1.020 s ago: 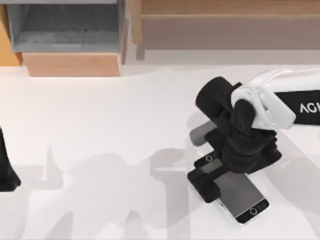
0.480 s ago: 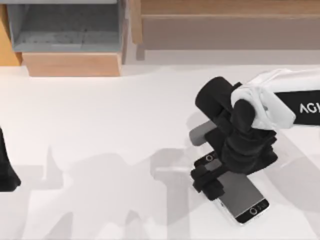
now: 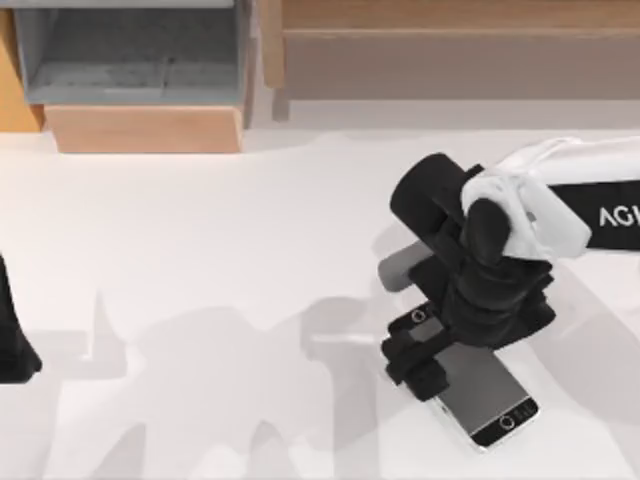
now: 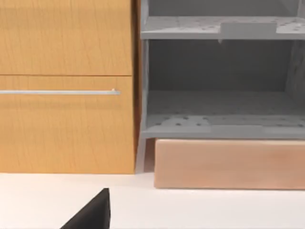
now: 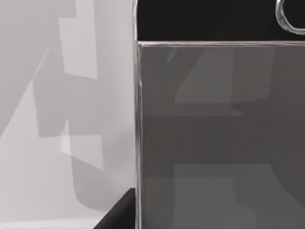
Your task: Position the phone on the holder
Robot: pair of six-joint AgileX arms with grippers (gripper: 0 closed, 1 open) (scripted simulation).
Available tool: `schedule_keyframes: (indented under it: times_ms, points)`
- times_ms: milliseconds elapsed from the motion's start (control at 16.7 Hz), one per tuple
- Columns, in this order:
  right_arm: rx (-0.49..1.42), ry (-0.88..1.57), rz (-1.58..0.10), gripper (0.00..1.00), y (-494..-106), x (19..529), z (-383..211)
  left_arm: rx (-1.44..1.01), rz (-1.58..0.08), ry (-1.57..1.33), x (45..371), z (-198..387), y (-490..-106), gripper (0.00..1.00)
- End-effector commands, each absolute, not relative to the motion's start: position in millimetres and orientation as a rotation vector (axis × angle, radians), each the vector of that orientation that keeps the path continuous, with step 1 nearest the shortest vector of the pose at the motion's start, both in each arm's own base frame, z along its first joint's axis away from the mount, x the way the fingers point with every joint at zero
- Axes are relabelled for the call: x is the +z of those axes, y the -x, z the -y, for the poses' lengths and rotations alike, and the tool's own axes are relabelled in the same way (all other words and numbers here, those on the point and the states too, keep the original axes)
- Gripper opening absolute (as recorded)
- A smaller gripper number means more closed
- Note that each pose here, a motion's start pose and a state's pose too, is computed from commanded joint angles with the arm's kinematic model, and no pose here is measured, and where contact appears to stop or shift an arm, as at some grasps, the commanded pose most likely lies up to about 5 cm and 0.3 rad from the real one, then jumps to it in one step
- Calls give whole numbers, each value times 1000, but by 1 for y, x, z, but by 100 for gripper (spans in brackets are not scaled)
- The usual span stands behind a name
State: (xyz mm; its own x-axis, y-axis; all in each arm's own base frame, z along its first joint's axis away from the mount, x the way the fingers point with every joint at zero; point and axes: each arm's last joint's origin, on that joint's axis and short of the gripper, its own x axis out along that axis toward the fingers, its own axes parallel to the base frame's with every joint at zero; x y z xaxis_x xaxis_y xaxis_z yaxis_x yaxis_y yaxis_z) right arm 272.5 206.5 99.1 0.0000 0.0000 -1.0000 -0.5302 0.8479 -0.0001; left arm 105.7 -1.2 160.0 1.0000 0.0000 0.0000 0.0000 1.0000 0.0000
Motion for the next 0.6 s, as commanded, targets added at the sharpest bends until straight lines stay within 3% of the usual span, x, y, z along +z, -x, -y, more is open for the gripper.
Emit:
schedule_keyframes:
  times_ms: [600]
  points:
    - [441,427,-1496,0,-274,135,-206,0,0,0,160,1,-106,100]
